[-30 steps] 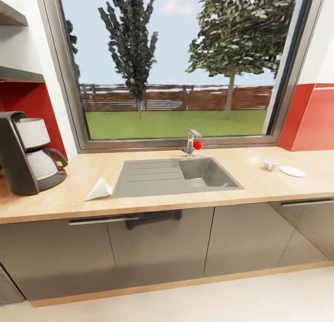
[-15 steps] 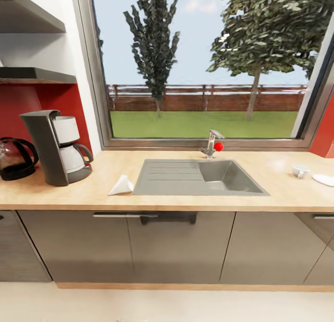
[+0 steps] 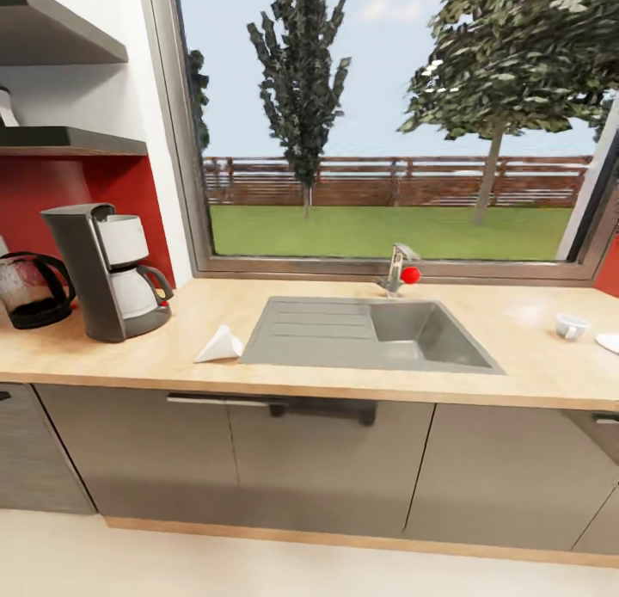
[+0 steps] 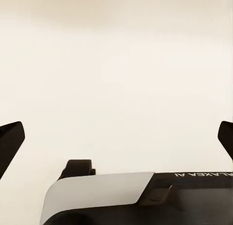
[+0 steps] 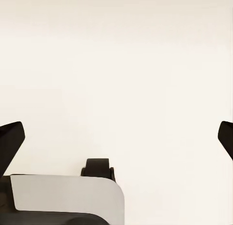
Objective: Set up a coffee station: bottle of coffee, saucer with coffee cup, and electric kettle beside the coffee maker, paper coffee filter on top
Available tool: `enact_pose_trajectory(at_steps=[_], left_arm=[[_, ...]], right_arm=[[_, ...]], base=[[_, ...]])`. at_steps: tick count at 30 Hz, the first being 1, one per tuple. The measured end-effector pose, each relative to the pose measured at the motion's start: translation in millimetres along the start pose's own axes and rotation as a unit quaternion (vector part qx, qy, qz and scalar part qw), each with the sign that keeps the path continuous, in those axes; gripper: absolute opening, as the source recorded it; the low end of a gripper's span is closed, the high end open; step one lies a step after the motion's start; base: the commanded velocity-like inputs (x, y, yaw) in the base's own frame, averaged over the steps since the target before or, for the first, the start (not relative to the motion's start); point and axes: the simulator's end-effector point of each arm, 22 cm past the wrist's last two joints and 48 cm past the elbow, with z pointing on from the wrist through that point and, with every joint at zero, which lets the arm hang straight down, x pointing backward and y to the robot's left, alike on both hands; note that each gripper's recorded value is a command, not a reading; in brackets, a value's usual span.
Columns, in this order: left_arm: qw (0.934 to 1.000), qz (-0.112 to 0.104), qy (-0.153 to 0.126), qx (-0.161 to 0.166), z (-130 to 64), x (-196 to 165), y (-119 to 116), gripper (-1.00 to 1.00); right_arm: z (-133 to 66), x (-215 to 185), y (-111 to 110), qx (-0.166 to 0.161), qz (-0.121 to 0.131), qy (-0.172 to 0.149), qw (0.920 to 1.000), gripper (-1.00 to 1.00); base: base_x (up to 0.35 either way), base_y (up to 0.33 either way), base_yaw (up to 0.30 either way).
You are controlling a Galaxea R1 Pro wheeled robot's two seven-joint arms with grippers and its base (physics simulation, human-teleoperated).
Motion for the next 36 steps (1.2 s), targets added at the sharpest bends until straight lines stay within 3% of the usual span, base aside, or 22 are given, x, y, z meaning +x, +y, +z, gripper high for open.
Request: enact_pose_trajectory(at_steps=[8,23,36], left_arm=[[1.0,0.0,0.0,0.0,0.0,0.4,0.0,1.0],[1.0,0.0,0.001,0.0,0.0,0.6,0.6,1.0],[1.0,0.0,0.0,0.0,0.1,0.3,-0.1,1.0]], right_arm=[[0.1,0.0,0.7,0.0,0.0,0.0,1.0,1.0],[0.1,0.0,1.3,-0.001,0.0,0.0,1.0,1.0],[0.1,0.0,0.2,0.0,0.0,0.0,1.0,1.0]], base=[[0.071,-0.234,0.189],[0.005,-0.017,0.262],[0.0,-0.233,0.066]])
